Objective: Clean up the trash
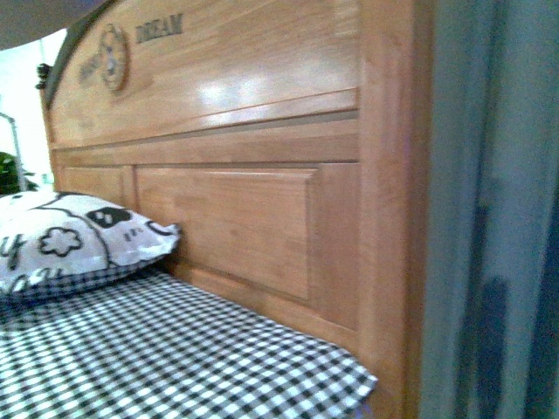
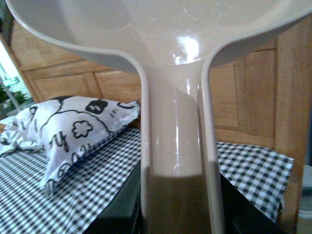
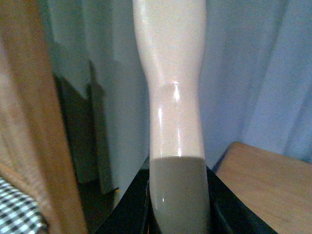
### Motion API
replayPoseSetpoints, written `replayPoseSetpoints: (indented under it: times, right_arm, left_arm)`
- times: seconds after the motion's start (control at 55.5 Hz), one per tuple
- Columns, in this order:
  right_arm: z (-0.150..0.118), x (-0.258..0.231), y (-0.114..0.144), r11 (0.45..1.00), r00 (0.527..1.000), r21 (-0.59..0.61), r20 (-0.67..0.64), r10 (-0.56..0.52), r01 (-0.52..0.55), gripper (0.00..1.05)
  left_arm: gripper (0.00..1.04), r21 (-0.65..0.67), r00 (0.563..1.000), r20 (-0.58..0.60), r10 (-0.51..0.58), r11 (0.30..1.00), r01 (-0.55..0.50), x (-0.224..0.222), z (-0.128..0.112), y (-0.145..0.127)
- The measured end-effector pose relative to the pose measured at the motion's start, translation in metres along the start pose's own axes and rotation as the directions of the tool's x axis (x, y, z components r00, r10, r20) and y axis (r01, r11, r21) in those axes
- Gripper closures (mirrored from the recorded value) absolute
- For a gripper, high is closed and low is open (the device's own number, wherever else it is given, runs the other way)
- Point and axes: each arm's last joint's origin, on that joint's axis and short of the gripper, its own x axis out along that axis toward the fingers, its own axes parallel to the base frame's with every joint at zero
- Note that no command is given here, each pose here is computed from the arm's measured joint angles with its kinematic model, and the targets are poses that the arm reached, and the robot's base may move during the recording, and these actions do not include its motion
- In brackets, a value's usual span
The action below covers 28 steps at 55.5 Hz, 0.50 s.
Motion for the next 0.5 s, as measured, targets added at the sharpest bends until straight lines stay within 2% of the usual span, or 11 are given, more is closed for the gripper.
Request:
replayPoseSetpoints:
  times: [0.504]
  right_arm:
    - [-0.0001, 0.0000, 0.0000, 1.000, 1.000, 0.000, 0.000, 0.000, 0.000, 0.85]
  left_arm:
    - [0.79, 0.000, 1.000, -0.001, 0.000, 1.000, 0.000, 0.0001, -0.0002, 0.0000]
